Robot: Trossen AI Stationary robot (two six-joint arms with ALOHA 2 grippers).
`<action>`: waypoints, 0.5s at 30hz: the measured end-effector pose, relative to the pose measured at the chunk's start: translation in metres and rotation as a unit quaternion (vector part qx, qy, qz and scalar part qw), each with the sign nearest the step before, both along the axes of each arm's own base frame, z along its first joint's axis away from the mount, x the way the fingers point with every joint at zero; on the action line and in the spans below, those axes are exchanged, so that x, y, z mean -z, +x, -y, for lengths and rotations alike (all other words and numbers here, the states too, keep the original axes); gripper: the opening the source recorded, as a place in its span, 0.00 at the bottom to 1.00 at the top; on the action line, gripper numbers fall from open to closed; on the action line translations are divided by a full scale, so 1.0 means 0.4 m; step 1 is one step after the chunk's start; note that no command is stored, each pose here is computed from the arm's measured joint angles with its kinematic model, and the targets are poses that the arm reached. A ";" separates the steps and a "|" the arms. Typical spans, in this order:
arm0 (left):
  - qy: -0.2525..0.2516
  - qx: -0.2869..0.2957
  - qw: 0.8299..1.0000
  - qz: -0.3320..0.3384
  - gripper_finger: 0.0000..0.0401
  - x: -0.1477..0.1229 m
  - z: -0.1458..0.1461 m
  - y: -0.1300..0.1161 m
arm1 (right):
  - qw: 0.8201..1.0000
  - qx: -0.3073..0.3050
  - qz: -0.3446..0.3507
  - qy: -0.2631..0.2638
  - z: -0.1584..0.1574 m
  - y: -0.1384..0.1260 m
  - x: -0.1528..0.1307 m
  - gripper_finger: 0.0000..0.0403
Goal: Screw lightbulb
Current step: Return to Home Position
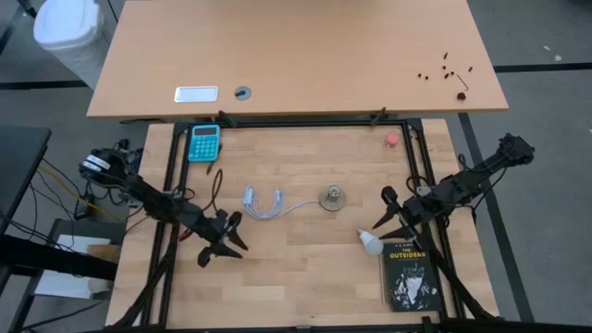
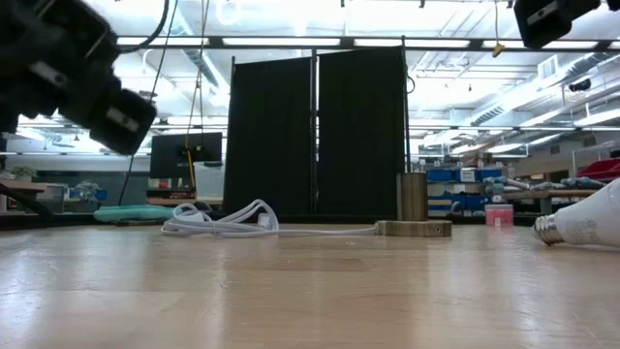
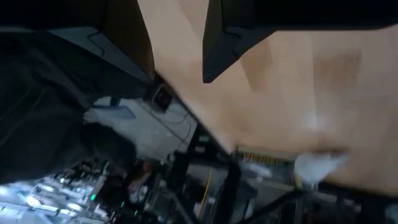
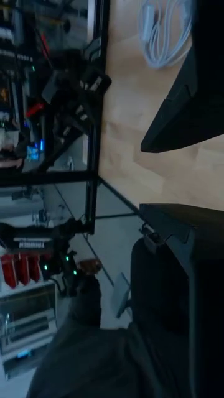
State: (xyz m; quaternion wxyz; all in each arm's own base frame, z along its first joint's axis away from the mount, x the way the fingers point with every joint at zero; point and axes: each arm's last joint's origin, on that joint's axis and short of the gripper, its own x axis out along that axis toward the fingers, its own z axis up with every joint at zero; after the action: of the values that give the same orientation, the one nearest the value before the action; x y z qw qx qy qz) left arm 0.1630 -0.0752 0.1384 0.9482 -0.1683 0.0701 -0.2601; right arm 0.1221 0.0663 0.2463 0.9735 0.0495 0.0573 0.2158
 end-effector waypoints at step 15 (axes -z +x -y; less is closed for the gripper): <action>-0.047 -0.004 0.996 -0.069 0.35 0.028 -0.007 -0.019 | 1.000 0.009 -0.002 -0.002 0.000 0.006 0.002 0.38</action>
State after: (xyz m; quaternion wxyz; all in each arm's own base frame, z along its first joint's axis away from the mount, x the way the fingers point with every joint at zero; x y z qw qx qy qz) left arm 0.1553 -0.0725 0.1272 0.9332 -0.2309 0.1226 -0.2466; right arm 0.1244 0.0665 0.2456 0.9754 0.0489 0.0586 0.2069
